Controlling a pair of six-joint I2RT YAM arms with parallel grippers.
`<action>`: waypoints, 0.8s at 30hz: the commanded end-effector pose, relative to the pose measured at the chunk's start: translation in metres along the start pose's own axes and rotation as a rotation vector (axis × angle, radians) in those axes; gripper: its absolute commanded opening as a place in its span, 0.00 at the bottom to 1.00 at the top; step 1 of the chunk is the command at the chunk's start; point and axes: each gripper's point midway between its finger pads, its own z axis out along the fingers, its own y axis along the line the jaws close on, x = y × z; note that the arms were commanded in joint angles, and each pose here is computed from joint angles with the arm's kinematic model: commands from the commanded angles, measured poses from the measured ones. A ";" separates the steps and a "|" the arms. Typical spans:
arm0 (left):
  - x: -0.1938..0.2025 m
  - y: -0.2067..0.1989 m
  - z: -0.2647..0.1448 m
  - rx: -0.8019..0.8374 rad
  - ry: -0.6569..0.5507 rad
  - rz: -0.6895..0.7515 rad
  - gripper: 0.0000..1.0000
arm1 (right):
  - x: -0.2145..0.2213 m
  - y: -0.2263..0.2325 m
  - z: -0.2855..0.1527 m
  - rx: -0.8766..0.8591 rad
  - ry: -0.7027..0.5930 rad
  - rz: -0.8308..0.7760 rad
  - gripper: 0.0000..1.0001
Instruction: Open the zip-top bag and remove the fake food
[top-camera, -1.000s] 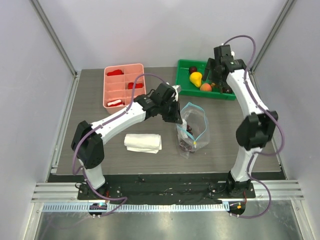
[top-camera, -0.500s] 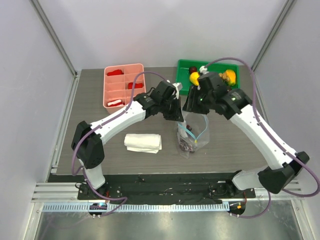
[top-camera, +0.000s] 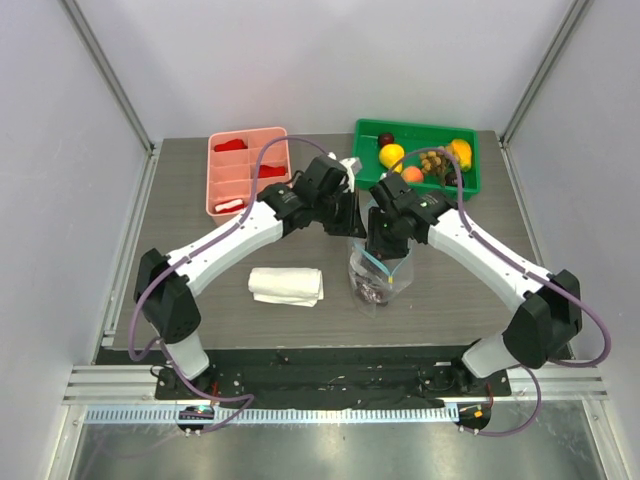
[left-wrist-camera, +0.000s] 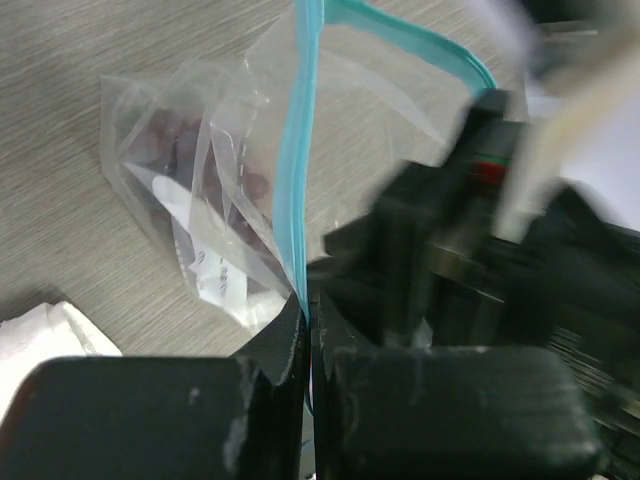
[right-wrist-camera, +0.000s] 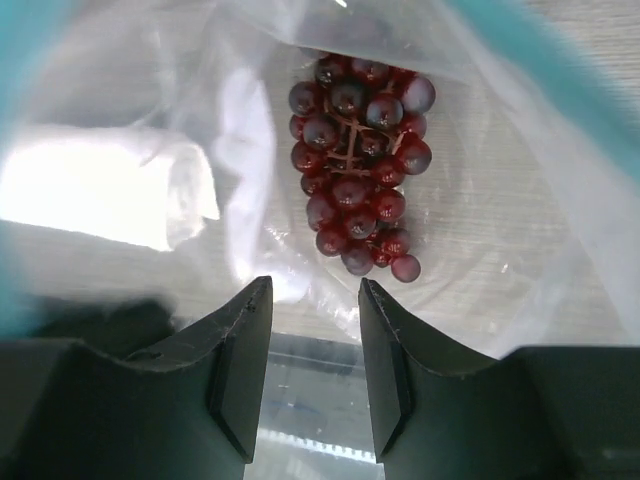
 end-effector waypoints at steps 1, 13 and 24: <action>-0.019 -0.024 -0.027 0.052 -0.074 0.023 0.00 | -0.002 0.006 0.017 -0.027 0.001 -0.007 0.46; -0.006 -0.009 -0.024 0.013 -0.060 0.007 0.00 | 0.031 0.000 0.090 0.021 0.095 -0.041 0.60; 0.019 0.016 -0.018 -0.050 -0.019 -0.011 0.00 | 0.054 -0.026 0.139 0.107 0.126 -0.081 0.70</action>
